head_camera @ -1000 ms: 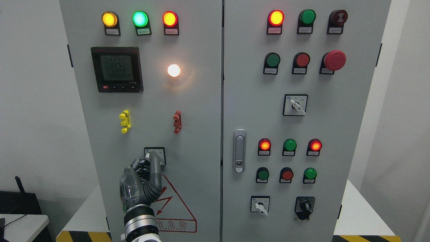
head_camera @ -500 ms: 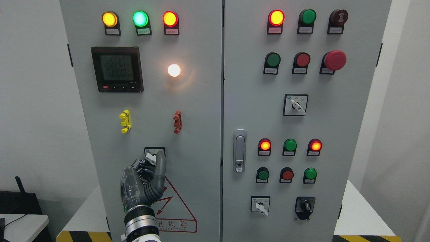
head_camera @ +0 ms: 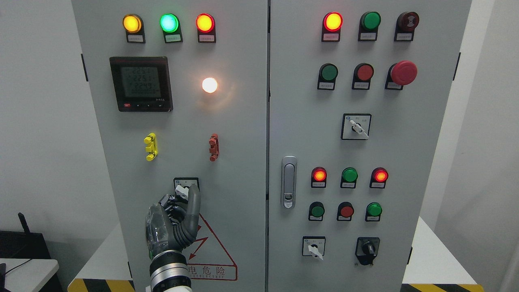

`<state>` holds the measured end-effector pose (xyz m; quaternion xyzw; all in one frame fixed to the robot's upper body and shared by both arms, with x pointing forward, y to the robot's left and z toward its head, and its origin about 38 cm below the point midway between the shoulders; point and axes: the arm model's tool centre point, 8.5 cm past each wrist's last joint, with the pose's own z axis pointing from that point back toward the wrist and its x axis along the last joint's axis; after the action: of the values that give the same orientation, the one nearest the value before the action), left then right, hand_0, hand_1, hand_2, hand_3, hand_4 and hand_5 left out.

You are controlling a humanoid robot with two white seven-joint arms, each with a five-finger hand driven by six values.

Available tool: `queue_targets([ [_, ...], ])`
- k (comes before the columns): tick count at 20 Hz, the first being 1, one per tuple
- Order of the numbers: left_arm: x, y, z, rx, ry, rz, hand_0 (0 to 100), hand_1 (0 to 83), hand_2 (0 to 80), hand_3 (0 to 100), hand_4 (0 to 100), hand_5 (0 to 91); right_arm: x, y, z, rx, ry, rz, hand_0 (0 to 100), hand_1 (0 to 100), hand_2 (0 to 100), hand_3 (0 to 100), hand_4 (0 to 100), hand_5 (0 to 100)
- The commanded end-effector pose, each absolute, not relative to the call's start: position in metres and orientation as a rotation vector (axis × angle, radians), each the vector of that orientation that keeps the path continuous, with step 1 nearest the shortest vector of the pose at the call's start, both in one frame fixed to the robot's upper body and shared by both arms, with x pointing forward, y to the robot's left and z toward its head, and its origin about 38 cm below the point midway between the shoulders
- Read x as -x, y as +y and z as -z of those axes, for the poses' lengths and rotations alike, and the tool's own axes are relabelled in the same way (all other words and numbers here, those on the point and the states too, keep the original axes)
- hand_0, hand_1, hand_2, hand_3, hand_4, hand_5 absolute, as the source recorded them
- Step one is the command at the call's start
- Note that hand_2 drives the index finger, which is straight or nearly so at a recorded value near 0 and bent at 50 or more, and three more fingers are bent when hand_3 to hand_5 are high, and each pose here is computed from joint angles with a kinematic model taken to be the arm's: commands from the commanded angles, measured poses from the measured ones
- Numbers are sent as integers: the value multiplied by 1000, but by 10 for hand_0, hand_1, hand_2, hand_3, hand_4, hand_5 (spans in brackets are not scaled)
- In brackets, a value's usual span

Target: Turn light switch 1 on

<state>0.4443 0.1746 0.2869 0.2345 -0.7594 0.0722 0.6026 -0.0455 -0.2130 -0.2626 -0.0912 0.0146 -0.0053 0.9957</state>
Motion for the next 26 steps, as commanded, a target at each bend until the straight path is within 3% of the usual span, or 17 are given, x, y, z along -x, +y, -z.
queue_targets([
  [1,-436,186,-285,-543,-1756,-189,183,295,586,917,901,806,45,-211,263,179,25,-16,120,389,0,0,0,0],
  [11,-421,203,-273,-551,-1852,-150,146,345,602,934,908,799,45,-212,263,181,25,-17,120,389,0,0,0,0],
  [17,-401,244,-240,-588,-1894,-109,132,355,604,943,912,796,45,-212,263,181,25,-17,120,389,0,0,0,0],
  [21,-366,293,-207,-649,-1952,-52,96,310,542,918,874,530,45,-212,263,181,25,-17,120,389,0,0,0,0],
  [23,-350,322,-190,-709,-1896,-65,43,262,504,871,839,462,45,-212,263,181,25,-17,120,389,0,0,0,0],
  [26,-321,365,-158,-756,-1771,-85,0,162,414,664,693,377,45,-212,263,181,25,-17,120,389,0,0,0,0],
])
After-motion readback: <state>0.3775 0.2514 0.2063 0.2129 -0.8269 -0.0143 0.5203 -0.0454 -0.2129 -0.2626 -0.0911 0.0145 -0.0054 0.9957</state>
